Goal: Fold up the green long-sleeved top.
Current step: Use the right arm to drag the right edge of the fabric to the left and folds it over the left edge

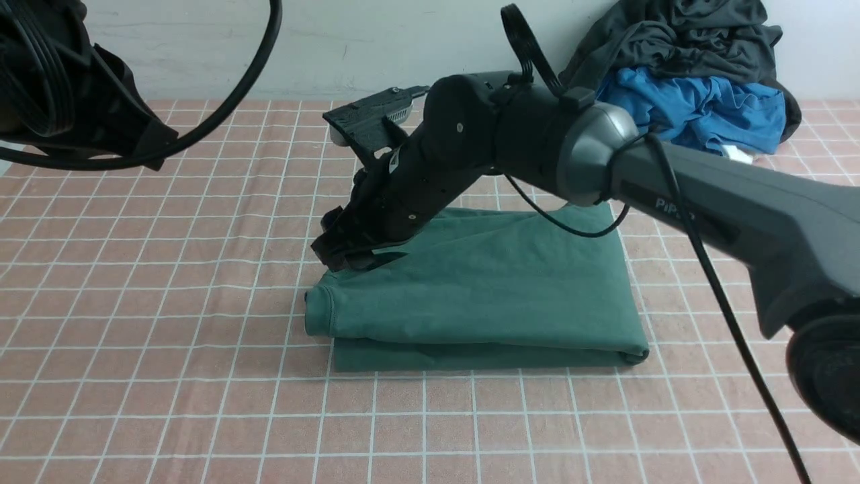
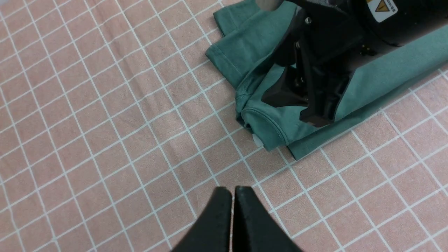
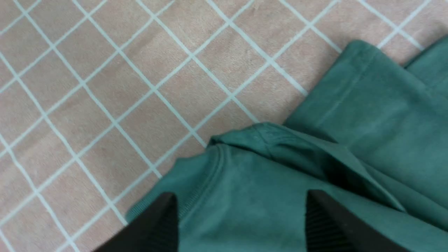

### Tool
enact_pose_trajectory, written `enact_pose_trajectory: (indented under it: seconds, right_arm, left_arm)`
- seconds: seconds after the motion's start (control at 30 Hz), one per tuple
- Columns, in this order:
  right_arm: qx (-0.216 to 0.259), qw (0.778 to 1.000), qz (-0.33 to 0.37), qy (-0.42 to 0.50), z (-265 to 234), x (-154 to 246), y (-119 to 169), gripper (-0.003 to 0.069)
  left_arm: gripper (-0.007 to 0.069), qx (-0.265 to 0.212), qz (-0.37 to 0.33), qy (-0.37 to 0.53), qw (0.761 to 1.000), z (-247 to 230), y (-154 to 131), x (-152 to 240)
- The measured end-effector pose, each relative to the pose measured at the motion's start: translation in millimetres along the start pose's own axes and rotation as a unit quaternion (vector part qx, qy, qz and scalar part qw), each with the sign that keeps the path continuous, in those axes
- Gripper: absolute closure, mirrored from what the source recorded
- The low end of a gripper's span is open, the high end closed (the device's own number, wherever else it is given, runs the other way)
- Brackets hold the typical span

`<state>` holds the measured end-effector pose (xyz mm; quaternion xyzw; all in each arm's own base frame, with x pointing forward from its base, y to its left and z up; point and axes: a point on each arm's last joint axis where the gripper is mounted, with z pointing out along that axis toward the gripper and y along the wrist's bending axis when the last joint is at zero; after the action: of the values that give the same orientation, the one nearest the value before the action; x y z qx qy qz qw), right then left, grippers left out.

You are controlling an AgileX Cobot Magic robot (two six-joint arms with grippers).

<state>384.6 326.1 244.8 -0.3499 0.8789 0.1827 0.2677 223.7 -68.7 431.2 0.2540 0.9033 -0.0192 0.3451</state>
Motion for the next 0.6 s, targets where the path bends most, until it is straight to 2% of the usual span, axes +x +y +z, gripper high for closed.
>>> enact_pose_trajectory:
  seconds: [0.07,0.13,0.33,0.37,0.5,0.53,0.6]
  right_arm:
    - [0.018,1.000,-0.012,0.005,-10.4,-1.2,-8.1,0.0135]
    - [0.038,0.999,-0.022,0.014,-17.4,-1.0,-17.2,0.0118]
    - [0.076,0.993,-0.032,0.083,-26.6,11.6,-41.1,0.0148]
    - [0.086,0.988,-0.037,0.123,-31.9,18.1,-45.3,0.0196]
    - [0.113,0.982,-0.051,0.141,-47.5,18.5,-49.6,0.0286]
    - [0.129,0.981,-0.059,0.132,-61.6,14.6,-51.1,0.0351]
    - [0.146,0.981,-0.061,0.114,-83.1,8.9,-51.4,0.0429]
  left_arm:
    - [0.0628,0.000,0.000,0.000,1.000,0.0,0.0,0.0]
    - [0.0628,0.001,-0.001,0.000,1.000,0.0,-0.3,-0.1]
    - [0.0628,0.020,-0.009,-0.004,1.000,0.2,-4.0,-0.4]
    - [0.0628,0.027,-0.012,-0.011,0.999,-3.0,-6.0,1.8]
    - [0.0628,0.028,-0.014,-0.026,0.999,-10.9,-10.2,14.4]
    - [0.0628,0.025,-0.015,-0.035,0.999,-17.3,-12.8,24.5]
    - [0.0628,0.017,-0.014,-0.053,0.998,-27.2,-17.3,43.8]
